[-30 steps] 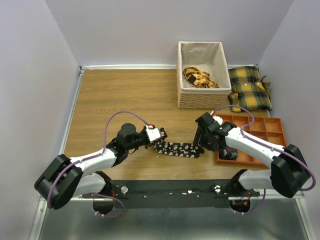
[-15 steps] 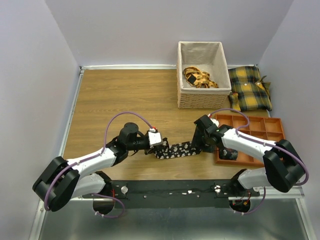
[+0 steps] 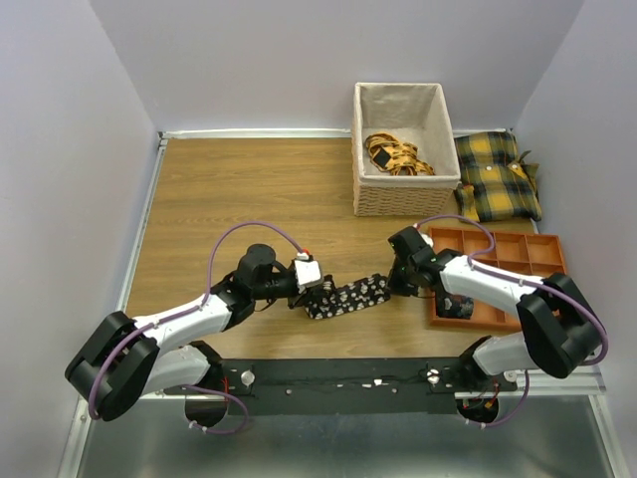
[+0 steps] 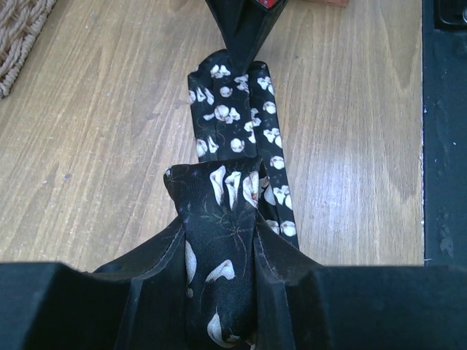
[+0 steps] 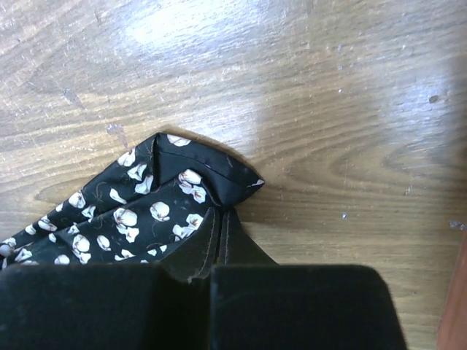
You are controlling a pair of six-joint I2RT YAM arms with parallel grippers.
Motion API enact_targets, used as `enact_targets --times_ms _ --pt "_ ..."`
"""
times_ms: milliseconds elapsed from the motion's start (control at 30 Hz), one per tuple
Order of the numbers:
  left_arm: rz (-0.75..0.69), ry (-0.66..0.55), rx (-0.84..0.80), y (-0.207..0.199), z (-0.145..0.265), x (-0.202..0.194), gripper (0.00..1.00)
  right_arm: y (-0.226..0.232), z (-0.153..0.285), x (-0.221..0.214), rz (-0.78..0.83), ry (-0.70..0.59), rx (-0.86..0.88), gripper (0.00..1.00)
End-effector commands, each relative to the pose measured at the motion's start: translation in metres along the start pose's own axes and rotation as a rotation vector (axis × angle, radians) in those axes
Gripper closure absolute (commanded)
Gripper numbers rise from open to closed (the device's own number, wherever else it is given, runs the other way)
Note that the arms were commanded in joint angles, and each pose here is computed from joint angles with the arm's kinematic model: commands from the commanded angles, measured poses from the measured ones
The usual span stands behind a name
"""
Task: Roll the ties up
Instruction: Roll the tie at the center of the board.
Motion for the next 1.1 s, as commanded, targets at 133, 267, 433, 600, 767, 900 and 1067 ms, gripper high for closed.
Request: enact_targets --times_ms 133,267,433,600,767,900,1067 --pt "0.030 -0.016 0.104 0.006 0.004 0.005 1.00 -0.014 0.033 0.038 0.015 -0.156 -0.079 0.99" --pt "0.042 0.013 0.122 0.009 0.000 -0.003 1.00 -0.016 0.055 0.050 0.018 -0.217 -0.071 0.99" --pt "0.021 0.026 0.150 0.016 -0.006 -0.009 1.00 -0.031 0.066 0.050 -0.003 -0.268 -0.076 0.99" --pt "-0.002 0.038 0.117 0.016 -0.012 -0.015 1.00 -0.048 0.077 0.062 -0.033 -0.329 -0.088 0.99" --pt "-0.137 0.046 0.023 0.014 -0.022 -0.017 1.00 -0.066 0.091 0.077 -0.061 -0.409 -0.072 0.99" --pt "-0.198 0.079 -0.081 0.003 -0.035 -0.030 1.00 -0.062 0.095 0.088 0.005 -0.435 -0.054 0.99" --pt "-0.296 0.081 -0.132 0.005 -0.051 -0.031 1.00 -0.056 0.112 0.109 0.099 -0.501 -0.101 0.99"
Point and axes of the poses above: each gripper's point midway between its finger pads, its own z axis back along the fingers, its own y axis along the line the jaws close on, x = y × z, the point moved 7 cm from there along z, back along the fingers, and after that the axes turned 7 degrees about -z, right-handed, at the moved point
